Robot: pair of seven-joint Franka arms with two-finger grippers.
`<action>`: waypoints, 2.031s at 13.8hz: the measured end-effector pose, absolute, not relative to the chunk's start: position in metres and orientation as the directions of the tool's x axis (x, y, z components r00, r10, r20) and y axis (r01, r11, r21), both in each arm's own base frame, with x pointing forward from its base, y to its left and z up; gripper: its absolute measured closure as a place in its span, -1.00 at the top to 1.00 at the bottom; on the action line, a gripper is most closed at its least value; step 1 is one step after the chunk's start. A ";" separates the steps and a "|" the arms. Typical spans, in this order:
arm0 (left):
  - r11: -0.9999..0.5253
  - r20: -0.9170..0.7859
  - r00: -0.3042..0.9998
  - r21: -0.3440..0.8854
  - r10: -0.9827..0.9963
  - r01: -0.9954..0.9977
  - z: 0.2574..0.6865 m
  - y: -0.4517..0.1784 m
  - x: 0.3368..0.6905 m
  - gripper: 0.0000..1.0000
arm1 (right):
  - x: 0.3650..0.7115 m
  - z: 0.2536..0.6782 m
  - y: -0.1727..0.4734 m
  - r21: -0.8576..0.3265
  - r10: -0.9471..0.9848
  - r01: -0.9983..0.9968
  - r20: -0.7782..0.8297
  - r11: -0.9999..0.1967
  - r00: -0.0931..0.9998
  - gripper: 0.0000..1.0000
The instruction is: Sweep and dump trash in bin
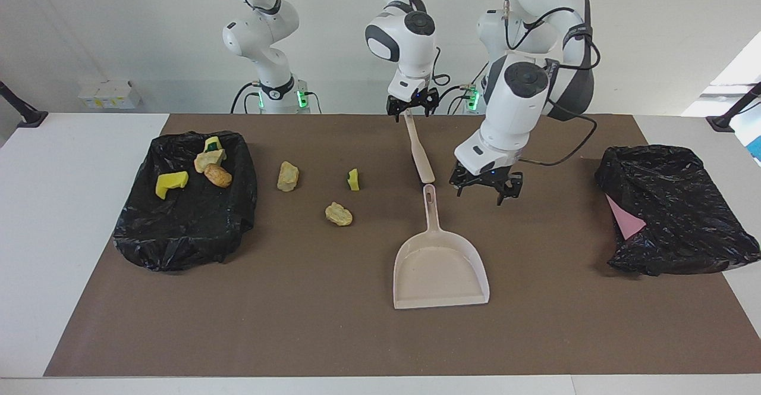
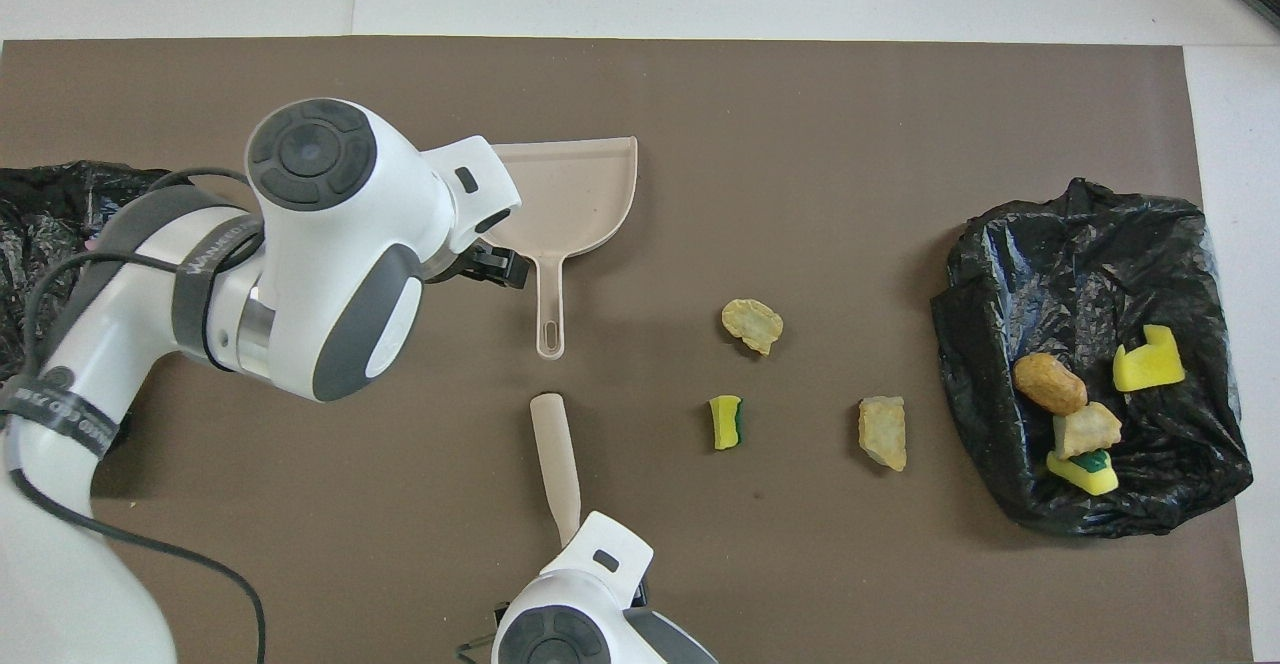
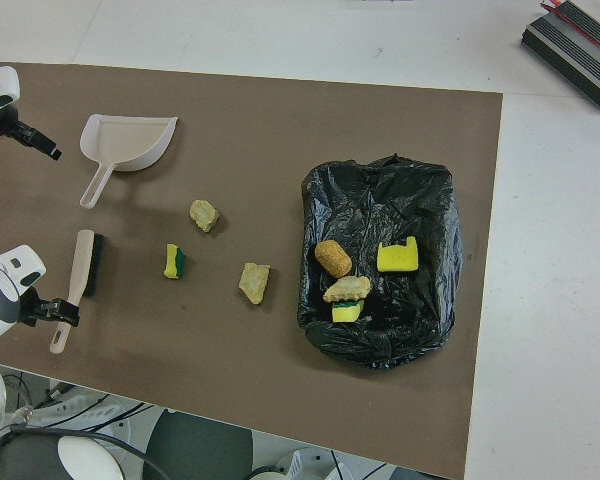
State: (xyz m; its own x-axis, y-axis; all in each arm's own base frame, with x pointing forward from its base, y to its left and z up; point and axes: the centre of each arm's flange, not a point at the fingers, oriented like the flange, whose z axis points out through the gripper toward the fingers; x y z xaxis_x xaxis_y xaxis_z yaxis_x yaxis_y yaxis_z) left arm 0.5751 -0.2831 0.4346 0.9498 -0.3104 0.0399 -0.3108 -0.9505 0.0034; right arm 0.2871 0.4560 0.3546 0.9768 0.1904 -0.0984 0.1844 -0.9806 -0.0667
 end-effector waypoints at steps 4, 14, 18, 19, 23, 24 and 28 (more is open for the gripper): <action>-0.958 0.037 0.958 0.008 -0.285 -0.285 0.400 -0.329 0.563 1.00 | 0.283 0.331 0.455 -0.075 0.182 0.176 -0.091 -0.982 0.979 0.93; -0.964 0.006 0.964 -0.006 -0.264 -0.264 0.352 -0.368 0.552 0.56 | 0.286 0.329 0.451 -0.069 0.175 0.169 -0.094 -0.983 0.980 -0.47; -0.966 0.012 0.966 -0.008 -0.257 -0.257 0.356 -0.362 0.558 -0.31 | 0.287 0.329 0.451 -0.035 0.152 0.150 -0.061 -0.988 0.986 -0.47; -0.968 0.014 0.968 -0.009 -0.250 -0.250 0.359 -0.358 0.561 -0.32 | 0.287 0.331 0.451 -0.033 0.142 0.140 -0.054 -0.990 0.988 -0.47; -0.971 0.016 0.971 -0.012 -0.238 -0.238 0.397 -0.330 0.573 -0.35 | 0.295 0.361 0.440 -0.037 0.107 0.106 -0.031 -0.994 0.994 -0.47; -0.967 0.011 0.967 -0.014 -0.256 -0.256 0.410 -0.321 0.575 -0.35 | 0.298 0.372 0.430 -0.020 0.093 0.092 -0.039 -0.996 0.995 -0.47; -0.927 -0.019 0.927 -0.017 -0.375 -0.375 0.430 -0.285 0.587 -0.35 | 0.307 0.413 0.384 0.095 0.048 0.053 -0.056 -0.994 0.997 -0.47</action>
State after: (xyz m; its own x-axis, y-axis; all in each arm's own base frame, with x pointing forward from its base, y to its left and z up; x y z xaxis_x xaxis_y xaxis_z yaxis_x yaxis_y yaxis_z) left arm 0.5872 -0.2847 0.4298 0.9269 -0.3749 -0.0187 -0.3752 -0.9268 -0.0173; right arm 0.3073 0.3838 0.4134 0.9973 0.0483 -0.0557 0.0535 -0.9940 0.0951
